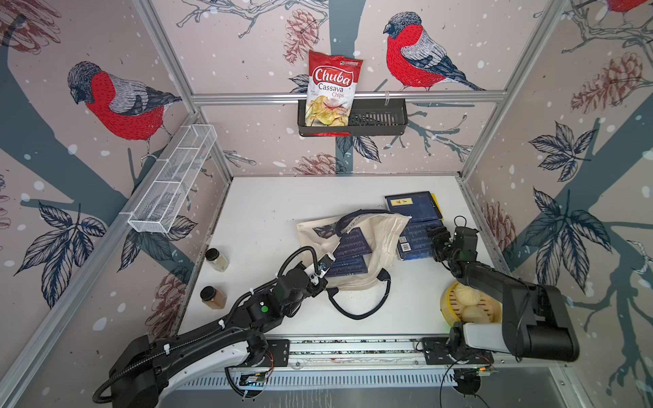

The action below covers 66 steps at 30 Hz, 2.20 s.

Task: Take out the books from the canvas bag
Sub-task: Place the book on the book, then pick up the book from the canvas bag.

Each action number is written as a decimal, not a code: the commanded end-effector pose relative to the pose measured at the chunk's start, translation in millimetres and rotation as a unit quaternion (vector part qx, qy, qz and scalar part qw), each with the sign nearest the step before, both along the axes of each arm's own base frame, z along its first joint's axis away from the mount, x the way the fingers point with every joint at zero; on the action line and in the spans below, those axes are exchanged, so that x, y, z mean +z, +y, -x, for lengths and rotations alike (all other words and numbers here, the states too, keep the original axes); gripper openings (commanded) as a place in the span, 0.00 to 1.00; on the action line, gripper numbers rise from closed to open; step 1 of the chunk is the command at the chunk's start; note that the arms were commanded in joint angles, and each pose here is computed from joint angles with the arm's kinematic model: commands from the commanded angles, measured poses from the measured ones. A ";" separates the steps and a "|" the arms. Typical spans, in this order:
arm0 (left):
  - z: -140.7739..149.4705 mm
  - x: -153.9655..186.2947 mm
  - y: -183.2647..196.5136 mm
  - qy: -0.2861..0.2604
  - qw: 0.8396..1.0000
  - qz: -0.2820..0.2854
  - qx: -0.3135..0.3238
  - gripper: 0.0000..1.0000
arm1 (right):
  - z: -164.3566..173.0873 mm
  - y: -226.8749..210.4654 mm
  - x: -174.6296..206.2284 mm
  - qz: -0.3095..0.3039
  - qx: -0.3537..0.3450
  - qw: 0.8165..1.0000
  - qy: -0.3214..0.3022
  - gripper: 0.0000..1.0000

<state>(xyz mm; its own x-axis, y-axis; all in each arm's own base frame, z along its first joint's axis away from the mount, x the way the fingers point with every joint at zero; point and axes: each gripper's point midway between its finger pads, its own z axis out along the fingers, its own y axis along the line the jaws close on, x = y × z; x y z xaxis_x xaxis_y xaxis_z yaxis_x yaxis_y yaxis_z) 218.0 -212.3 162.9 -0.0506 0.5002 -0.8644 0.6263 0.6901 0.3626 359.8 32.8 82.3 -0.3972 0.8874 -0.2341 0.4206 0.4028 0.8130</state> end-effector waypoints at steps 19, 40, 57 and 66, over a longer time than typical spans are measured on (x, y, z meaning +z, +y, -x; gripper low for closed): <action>-1.3 17.6 -6.0 -0.017 1.000 0.025 -0.008 0.00 | 38.5 -13.5 29.1 0.016 -0.043 0.996 0.082 1.00; 1.1 22.8 -7.1 -0.022 0.999 0.034 -0.016 0.00 | 60.2 56.1 142.1 0.059 0.066 0.990 -0.107 1.00; 1.5 23.5 -7.2 -0.025 0.999 0.036 -0.017 0.00 | 130.3 209.9 164.6 0.033 0.234 0.946 -0.223 1.00; 1.8 24.9 -7.4 -0.028 0.999 0.040 -0.018 0.00 | 145.7 249.2 150.1 0.052 0.272 0.938 -0.209 0.99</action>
